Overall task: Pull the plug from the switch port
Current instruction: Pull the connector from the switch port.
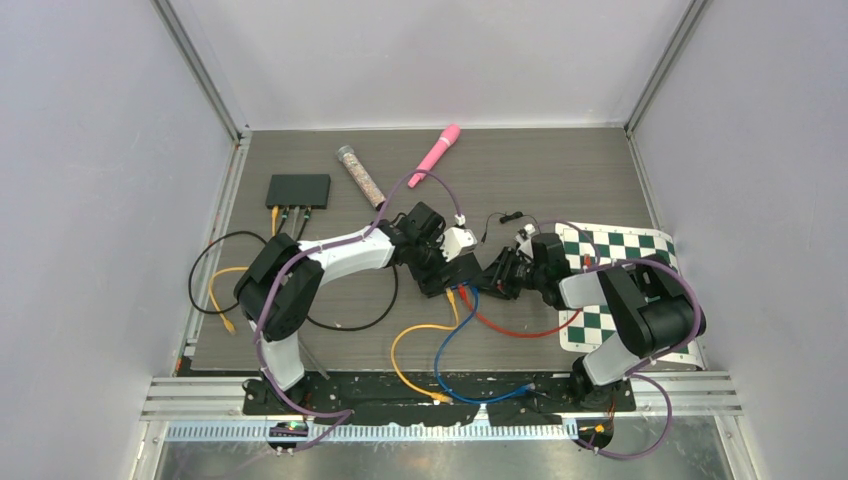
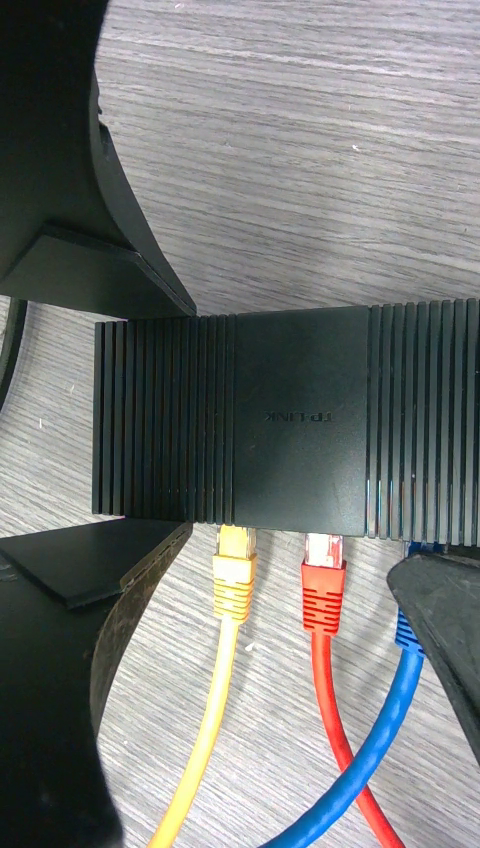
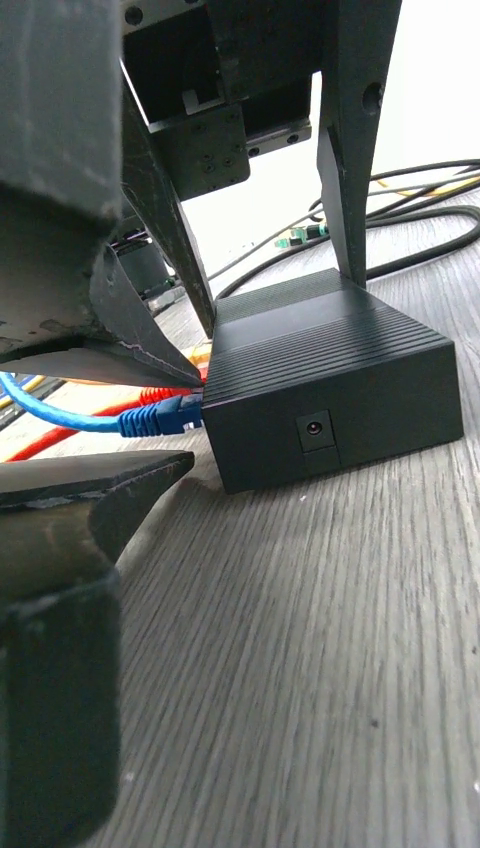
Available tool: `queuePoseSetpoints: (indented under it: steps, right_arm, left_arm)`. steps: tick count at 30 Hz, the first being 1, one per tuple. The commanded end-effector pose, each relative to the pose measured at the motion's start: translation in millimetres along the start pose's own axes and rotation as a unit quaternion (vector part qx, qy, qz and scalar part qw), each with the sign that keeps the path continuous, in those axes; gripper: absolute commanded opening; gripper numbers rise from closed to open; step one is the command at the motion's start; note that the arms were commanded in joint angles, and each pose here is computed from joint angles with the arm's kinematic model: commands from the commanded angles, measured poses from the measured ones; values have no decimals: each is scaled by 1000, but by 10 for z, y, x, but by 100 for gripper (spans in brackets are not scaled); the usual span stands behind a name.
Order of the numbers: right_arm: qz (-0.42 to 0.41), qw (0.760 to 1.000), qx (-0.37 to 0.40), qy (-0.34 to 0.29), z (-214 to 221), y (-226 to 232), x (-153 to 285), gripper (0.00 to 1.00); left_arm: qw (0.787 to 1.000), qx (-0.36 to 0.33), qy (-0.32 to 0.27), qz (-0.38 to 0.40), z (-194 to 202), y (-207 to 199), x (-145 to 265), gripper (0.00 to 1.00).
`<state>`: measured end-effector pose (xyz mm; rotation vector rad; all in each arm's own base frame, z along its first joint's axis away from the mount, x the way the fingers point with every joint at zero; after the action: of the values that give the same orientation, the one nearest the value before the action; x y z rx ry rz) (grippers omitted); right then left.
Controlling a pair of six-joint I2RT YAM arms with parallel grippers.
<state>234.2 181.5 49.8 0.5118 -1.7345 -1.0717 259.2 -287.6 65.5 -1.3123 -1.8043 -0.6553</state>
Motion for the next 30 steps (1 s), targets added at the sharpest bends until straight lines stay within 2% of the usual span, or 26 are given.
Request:
queuePoseSetpoints:
  steps: [1, 4, 5, 7, 14, 16, 24, 30]
  right_arm:
    - [-21, 1000, 14, 4, -29, 79, -82, 34]
    - [-49, 999, 6, 15, -4, 119, -108, 29]
    - [-52, 998, 8, 19, 7, 125, -110, 22]
    - [-51, 998, 11, 24, 19, 111, -116, 17]
    - [-44, 999, 17, 24, 27, 96, -91, 9]
    - [-42, 999, 16, 22, 10, 100, -83, 11]
    - [-38, 999, -6, 2, -75, 131, -80, 34]
    - [-34, 999, -28, -26, -180, 137, -79, 38]
  left_arm:
    - [996, 31, 63, 45, 333, -201, -41, 61]
    - [996, 34, 72, 47, 335, -188, -67, 61]
    - [995, 35, 76, 46, 339, -180, -74, 61]
    - [995, 36, 79, 47, 340, -182, -80, 61]
    - [995, 42, 79, 48, 358, -195, -82, 61]
    - [995, 41, 78, 48, 352, -196, -78, 61]
    - [995, 39, 71, 49, 347, -209, -57, 61]
    - [996, 36, 66, 56, 347, -234, -47, 61]
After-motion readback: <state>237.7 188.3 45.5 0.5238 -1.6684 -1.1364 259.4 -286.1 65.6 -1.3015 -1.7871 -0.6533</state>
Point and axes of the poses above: each gripper's point midway between its finger pads, its own x axis back along the fingers, its own y axis along the line the jaws close on, z = x × y, the point moved 4 cm from there along x, back along the fingers, and after that the axes turned 2 degrees about -x, right-handed, at the moved point
